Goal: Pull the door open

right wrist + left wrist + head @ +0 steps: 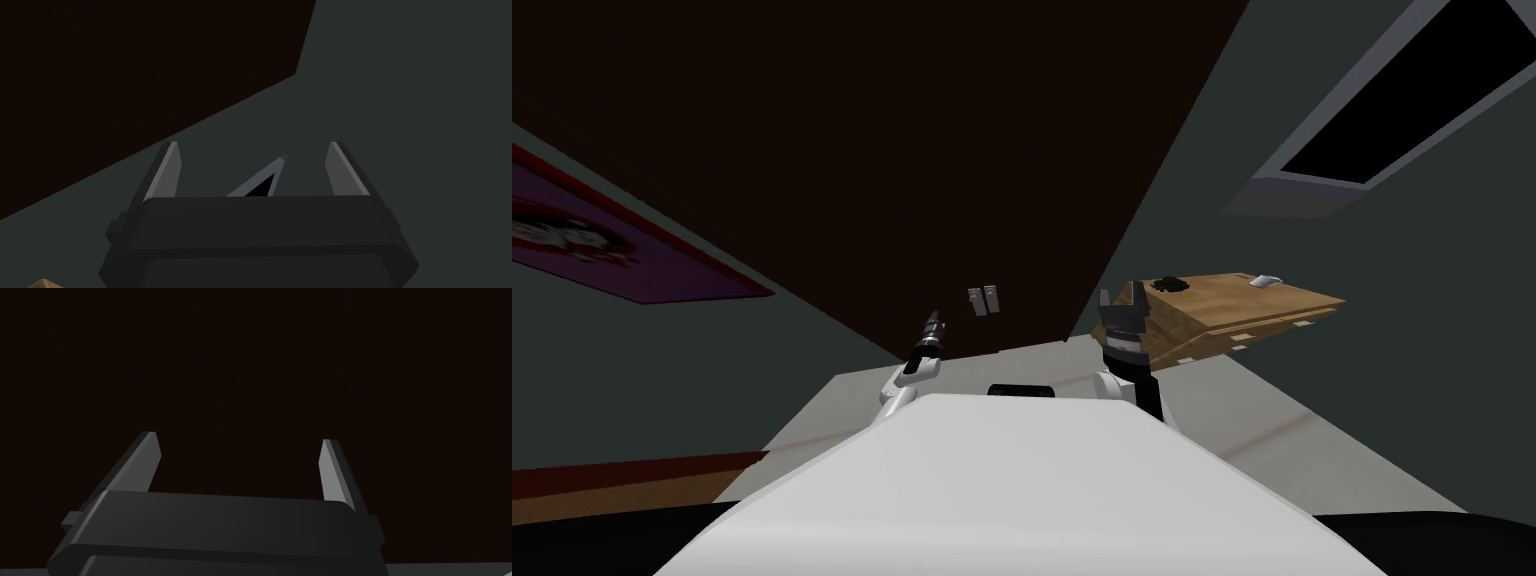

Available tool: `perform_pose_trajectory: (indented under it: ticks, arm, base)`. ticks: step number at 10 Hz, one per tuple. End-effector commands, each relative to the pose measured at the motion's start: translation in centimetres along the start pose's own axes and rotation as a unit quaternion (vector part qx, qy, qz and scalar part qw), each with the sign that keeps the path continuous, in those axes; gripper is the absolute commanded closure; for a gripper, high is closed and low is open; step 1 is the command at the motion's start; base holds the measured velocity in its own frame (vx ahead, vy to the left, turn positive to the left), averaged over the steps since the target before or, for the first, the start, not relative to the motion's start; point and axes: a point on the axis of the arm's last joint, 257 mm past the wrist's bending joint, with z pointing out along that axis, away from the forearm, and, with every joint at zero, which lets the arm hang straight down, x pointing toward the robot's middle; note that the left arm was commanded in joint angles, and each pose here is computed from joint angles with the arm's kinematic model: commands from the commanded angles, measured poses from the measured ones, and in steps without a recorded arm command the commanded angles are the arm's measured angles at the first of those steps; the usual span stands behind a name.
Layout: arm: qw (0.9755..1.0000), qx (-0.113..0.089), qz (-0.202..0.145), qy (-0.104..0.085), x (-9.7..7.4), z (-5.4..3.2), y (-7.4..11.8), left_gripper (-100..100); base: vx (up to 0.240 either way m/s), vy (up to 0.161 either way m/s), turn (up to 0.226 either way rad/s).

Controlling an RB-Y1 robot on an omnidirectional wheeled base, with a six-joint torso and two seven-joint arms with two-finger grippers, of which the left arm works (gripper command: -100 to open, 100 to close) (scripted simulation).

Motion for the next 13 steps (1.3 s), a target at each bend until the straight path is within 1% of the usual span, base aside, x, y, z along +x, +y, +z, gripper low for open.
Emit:
perform_pose_trajectory:
  ticks: [1,3,4,5,6,11,12,13]
  arm:
    - [0.9999,0.006,-0.004,0.008,1.3,0.51,-0.5,-100]
    - [0.9995,0.017,-0.012,0.024,3.7,1.15,-1.4,-100]
    - [0.9989,0.025,-0.017,0.036,5.4,1.56,-2.2,-100]
    - [0.9993,0.020,-0.014,0.029,4.4,1.60,-1.6,-100]
    - [0.9993,0.020,-0.014,0.029,4.4,1.60,-1.6,100]
    - [0.9993,0.020,-0.014,0.029,4.4,1.60,-1.6,100]
    - [0.9997,0.013,-0.009,0.018,2.6,1.15,-1.0,-100]
    - [0.9998,0.012,-0.008,0.016,2.4,1.07,-0.9,-100]
  base:
    - [0.207,-0.010,-0.117]
    - [0.235,-0.053,-0.150]
    - [0.233,-0.090,-0.181]
    - [0.103,-0.045,-0.037]
    - [-0.011,0.006,0.038]
    - [-0.022,0.011,0.002]
    - [-0.148,0.048,0.150]
    - [-0.204,0.065,0.128]
